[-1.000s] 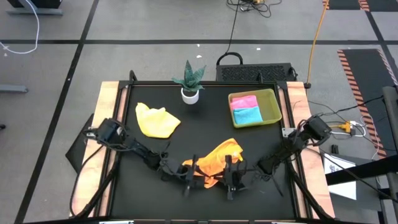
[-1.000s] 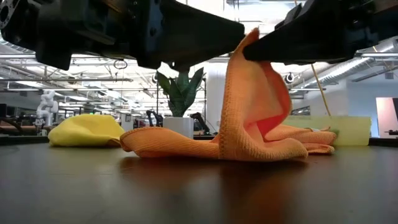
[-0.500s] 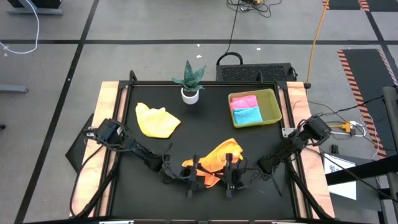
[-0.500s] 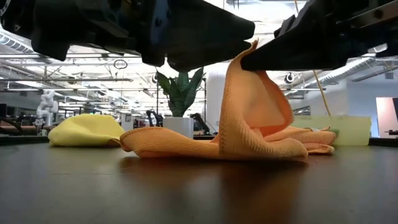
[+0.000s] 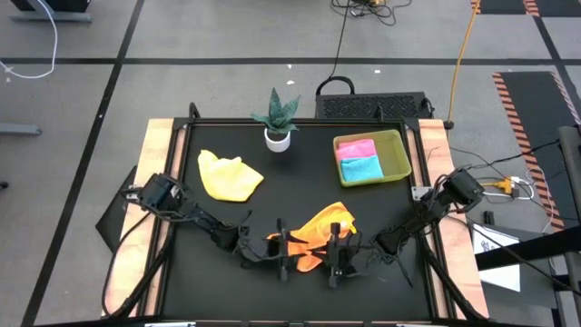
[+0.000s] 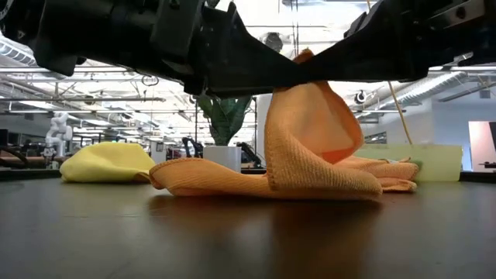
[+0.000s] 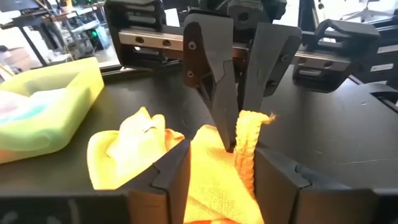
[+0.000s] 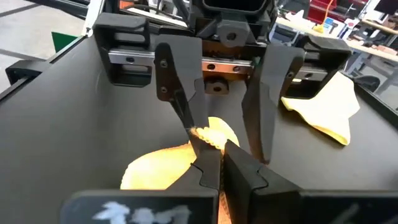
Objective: Fold microfiber towels
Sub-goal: Fold the orange microfiber cloth
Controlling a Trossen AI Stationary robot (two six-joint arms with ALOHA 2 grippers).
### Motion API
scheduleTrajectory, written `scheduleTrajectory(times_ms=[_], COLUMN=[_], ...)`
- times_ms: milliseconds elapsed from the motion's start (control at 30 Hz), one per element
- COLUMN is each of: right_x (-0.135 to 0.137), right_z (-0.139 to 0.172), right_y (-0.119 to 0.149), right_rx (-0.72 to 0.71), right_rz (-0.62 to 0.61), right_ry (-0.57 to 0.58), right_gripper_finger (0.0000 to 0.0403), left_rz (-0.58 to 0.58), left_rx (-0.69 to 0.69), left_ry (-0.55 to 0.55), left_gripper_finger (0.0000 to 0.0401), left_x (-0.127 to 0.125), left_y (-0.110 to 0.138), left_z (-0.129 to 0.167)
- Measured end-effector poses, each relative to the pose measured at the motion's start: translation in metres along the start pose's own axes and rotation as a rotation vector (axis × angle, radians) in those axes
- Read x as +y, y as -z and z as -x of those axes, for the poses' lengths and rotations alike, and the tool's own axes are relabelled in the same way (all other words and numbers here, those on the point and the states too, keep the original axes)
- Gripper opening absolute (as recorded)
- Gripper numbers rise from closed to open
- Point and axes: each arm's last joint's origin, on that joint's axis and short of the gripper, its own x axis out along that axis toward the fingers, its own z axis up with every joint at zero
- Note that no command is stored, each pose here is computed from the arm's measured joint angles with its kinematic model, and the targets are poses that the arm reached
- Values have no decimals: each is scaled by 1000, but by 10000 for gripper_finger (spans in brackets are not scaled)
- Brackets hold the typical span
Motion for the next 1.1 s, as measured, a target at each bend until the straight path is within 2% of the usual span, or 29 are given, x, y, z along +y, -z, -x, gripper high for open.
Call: scheduleTrajectory(times_ms=[233,367,467,567,733,833,933,1000,1100], right_x=[2,2,3,2,-1,-4,-7,-6,-6], right_z=[2,2,3,7,29,45,61,66,68], right_y=[-1,-2,-8,-14,-32,-41,-47,-49,-41], right_rx=[-8,-16,-63,-81,-78,-60,-59,-61,-50], right_rz=[32,33,-1,0,20,21,28,22,14], right_ry=[-7,-10,-22,-27,-7,134,251,259,235], right_gripper_finger=[9,38,69,102,140,145,144,142,140], left_rz=[-4,-9,-43,-40,-82,-123,-162,-200,-272], left_rx=[1,6,16,7,38,47,47,66,121], left_ry=[51,87,157,172,148,119,151,198,258], left_gripper_finger=[104,56,12,8,4,4,3,6,11], left_x=[-1,-2,-2,-3,-3,-3,-4,-6,-13], left_y=[0,1,3,-1,-21,-45,-69,-78,-79], left_z=[0,0,0,1,16,35,60,75,91])
